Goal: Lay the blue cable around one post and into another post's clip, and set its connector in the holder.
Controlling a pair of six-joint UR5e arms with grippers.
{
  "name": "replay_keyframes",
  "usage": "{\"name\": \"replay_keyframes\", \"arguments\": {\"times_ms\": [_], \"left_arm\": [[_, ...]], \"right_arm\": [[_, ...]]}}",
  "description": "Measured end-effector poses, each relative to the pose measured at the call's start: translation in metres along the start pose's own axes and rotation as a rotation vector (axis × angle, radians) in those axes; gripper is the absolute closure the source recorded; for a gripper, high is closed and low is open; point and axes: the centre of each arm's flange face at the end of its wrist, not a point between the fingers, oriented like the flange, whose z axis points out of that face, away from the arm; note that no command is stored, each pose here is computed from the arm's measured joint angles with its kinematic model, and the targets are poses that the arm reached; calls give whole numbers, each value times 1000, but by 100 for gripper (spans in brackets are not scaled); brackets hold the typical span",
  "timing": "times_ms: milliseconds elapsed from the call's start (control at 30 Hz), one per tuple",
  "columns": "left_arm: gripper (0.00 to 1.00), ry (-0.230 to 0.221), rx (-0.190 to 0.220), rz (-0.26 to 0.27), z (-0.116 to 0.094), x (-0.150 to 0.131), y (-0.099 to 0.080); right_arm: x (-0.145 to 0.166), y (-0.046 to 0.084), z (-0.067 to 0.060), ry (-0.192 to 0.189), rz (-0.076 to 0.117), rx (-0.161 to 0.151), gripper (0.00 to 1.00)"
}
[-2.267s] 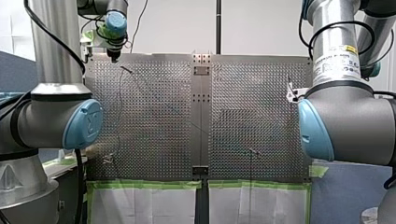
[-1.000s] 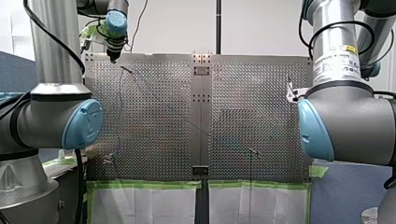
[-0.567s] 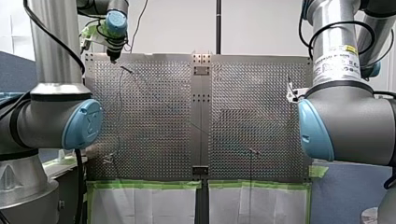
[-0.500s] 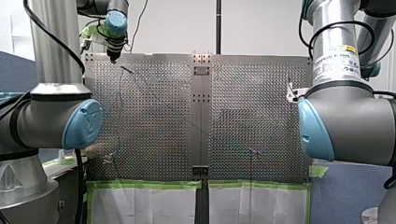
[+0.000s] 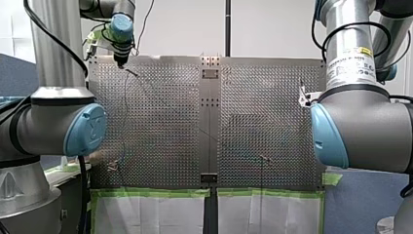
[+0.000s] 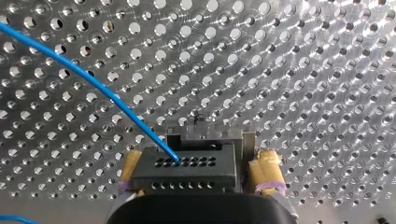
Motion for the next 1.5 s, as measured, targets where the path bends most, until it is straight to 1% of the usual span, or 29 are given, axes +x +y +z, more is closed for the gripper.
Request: {"name": "replay_keyframes", "arguments": {"times_ms": [67, 233, 367, 567, 800, 867, 967, 1067, 1233, 1500], "left_arm": [[0, -3, 21, -13, 0, 6, -5], [0, -9, 96, -59, -3, 24, -22], [0, -1, 155, -89, -2, 42, -37], [0, 51, 277, -123, -2, 85, -75], [0, 130, 419, -156, -11, 141, -119], [0, 148, 443, -158, -15, 154, -127], [0, 173, 460, -134, -21, 177, -139], [0, 192, 477, -91, -28, 200, -150], [0, 224, 522, -14, -43, 240, -166], [0, 288, 596, 58, -76, 304, -185]], "right_arm": [[0, 0, 0, 0, 0, 0, 1], [0, 1, 0, 0, -1, -1, 1], [0, 1, 0, 2, -1, -2, 1], [0, 2, 0, 1, -1, -2, 1], [0, 2, 0, 1, -1, -2, 1], [0, 2, 0, 0, -1, -2, 1], [0, 2, 0, -1, -1, -2, 1], [0, 2, -1, -1, 0, -3, 1], [0, 2, 0, -1, 4, -3, 1], [1, -1, 1, 1, 14, 0, 1]]}}
